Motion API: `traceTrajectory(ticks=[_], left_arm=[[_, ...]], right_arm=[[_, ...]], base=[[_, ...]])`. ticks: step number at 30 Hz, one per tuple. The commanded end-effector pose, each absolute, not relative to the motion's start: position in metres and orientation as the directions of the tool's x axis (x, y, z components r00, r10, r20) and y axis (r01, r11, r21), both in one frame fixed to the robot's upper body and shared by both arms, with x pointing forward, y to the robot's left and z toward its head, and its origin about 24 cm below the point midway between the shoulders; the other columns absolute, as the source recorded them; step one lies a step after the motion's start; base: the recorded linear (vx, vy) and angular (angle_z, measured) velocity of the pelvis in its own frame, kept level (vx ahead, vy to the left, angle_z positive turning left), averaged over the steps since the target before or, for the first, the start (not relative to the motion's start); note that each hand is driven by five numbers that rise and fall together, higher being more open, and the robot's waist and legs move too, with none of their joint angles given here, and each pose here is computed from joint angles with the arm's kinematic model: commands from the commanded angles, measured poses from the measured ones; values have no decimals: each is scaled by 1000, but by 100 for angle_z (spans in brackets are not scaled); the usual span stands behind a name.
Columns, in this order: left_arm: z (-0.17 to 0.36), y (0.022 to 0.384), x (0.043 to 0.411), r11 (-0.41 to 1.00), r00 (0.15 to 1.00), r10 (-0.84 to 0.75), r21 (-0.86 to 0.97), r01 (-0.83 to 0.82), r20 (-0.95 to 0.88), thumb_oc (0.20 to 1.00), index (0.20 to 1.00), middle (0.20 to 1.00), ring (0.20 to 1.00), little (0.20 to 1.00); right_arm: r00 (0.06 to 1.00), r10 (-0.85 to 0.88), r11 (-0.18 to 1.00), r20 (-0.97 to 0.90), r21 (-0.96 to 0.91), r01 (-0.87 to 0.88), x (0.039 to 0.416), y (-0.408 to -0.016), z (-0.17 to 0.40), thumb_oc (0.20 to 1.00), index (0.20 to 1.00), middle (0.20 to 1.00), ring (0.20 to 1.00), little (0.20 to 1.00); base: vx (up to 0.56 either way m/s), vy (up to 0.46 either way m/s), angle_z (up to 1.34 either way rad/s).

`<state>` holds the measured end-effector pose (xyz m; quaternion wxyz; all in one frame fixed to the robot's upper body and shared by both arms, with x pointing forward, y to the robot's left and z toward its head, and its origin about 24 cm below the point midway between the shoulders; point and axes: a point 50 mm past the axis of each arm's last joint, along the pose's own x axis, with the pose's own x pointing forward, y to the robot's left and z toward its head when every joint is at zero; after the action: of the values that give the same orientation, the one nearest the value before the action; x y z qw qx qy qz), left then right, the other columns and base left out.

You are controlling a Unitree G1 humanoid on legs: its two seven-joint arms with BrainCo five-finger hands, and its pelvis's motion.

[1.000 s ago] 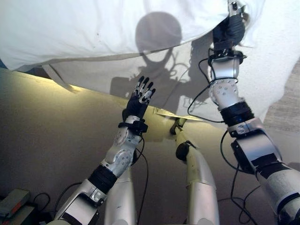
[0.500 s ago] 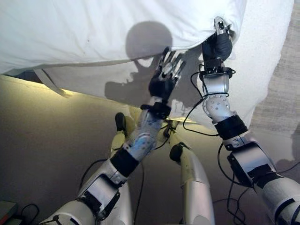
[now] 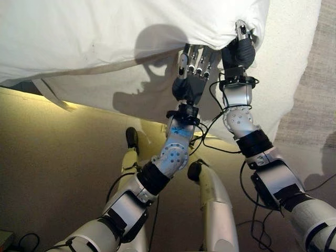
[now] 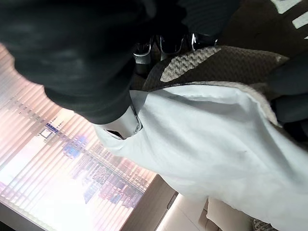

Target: Make the bed

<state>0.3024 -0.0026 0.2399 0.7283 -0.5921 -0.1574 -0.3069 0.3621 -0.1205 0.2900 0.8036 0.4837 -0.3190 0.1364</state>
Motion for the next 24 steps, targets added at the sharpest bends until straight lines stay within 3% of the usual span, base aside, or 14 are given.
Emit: traceTrajectory(ticks=[1, 9, 16, 24], left_arm=[[270, -22, 287, 17, 660, -276, -683, 730, 698, 1000, 1000, 1000, 1000, 1000], [257, -17, 297, 24, 715, -257, -735, 678, 651, 1000, 1000, 1000, 1000, 1000], [217, -21, 307, -2, 805, -297, -843, 537, 514, 1000, 1000, 1000, 1000, 1000], [201, -24, 307, -12, 821, -330, -872, 489, 465, 1000, 1000, 1000, 1000, 1000]], right_arm=[[633, -104, 484, 767, 595, -641, 344, -121, 314, 200, 200, 200, 200, 200], [628, -118, 473, 770, 599, -646, 343, -123, 318, 200, 200, 200, 200, 200], [621, -132, 467, 773, 601, -649, 343, -123, 325, 200, 200, 200, 200, 200], [620, -131, 476, 774, 597, -645, 343, -122, 327, 200, 200, 200, 200, 200]], base=[[0, 0, 0], [0, 0, 0], [0, 0, 0], [0, 0, 0]])
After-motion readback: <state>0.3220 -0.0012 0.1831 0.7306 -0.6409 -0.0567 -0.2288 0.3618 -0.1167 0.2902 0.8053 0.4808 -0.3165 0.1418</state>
